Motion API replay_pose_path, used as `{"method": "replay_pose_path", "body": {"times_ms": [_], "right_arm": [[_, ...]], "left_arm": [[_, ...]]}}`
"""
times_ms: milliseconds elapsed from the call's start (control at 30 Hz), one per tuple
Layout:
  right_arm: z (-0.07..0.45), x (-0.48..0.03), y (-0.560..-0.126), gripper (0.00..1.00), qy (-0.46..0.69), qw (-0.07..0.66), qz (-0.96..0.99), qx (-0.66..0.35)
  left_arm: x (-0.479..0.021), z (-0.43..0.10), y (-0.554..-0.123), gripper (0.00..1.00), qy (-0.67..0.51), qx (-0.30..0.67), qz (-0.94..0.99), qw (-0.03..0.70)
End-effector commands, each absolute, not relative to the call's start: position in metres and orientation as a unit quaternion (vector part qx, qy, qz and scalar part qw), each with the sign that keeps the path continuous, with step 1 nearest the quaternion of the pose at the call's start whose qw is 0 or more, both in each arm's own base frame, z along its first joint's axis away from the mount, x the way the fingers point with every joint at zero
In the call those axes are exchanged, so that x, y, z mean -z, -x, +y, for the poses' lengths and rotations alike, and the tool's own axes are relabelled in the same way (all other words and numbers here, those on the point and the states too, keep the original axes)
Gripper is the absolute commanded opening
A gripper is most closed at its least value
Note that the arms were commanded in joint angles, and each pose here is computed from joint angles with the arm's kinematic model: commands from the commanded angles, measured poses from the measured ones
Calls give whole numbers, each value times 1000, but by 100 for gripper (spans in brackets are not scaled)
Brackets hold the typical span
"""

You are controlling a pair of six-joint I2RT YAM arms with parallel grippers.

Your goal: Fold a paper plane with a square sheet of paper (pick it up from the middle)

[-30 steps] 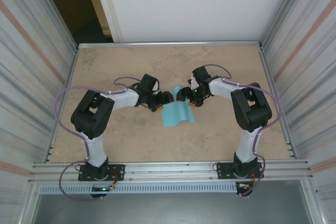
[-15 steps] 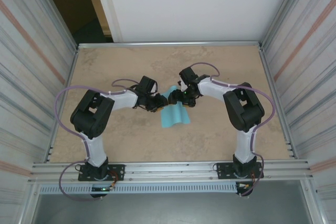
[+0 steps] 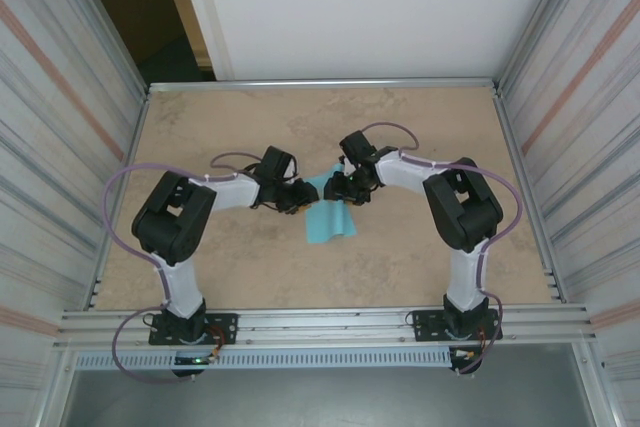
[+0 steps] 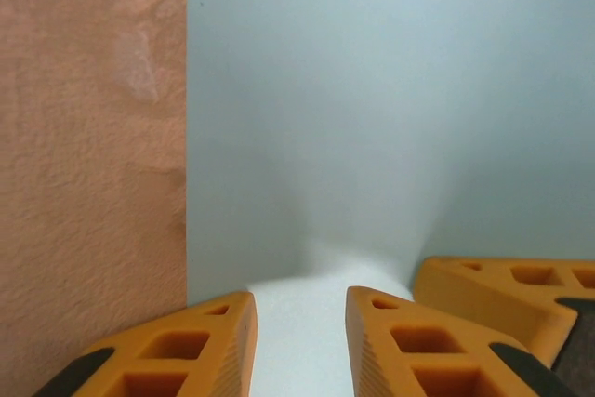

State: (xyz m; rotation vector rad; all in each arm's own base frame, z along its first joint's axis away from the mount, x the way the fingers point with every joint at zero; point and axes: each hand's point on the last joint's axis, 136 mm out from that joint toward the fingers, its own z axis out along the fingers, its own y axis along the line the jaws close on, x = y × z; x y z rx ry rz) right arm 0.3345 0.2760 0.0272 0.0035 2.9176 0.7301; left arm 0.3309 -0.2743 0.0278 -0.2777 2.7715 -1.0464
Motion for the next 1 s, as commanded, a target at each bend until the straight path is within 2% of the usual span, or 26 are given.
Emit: {"method": "replay_pose_path", "body": {"times_ms": [0,200,333,433,600,733,867,967], "right_arm": [[277,-47,-341,40,-17,87,952,-292],[275,-65,-347,25,-31,95,926,-365],[274,-81,-351,25,-32,105,912,-395],[279,-106,-352,25,-20,115,891,-439],[282,-172,-353,26,2,140,823,-550],[280,-207,-350,26,26,149,798,-583],[281,-235,-345,26,43,149,775,-613],[285,-250,-342,27,52,147,763,-628]], "left_arm": [[-41,-260,-334,35,100,374,917,94],[-72,-239,-348,39,111,425,890,122],[-84,-229,-348,44,114,445,878,131],[-106,-229,-348,53,104,481,859,141],[-164,-235,-346,76,58,533,826,176],[-196,-239,-343,92,31,552,812,189],[-208,-253,-339,99,13,580,798,160],[-217,-269,-337,99,-7,603,785,145]]}}
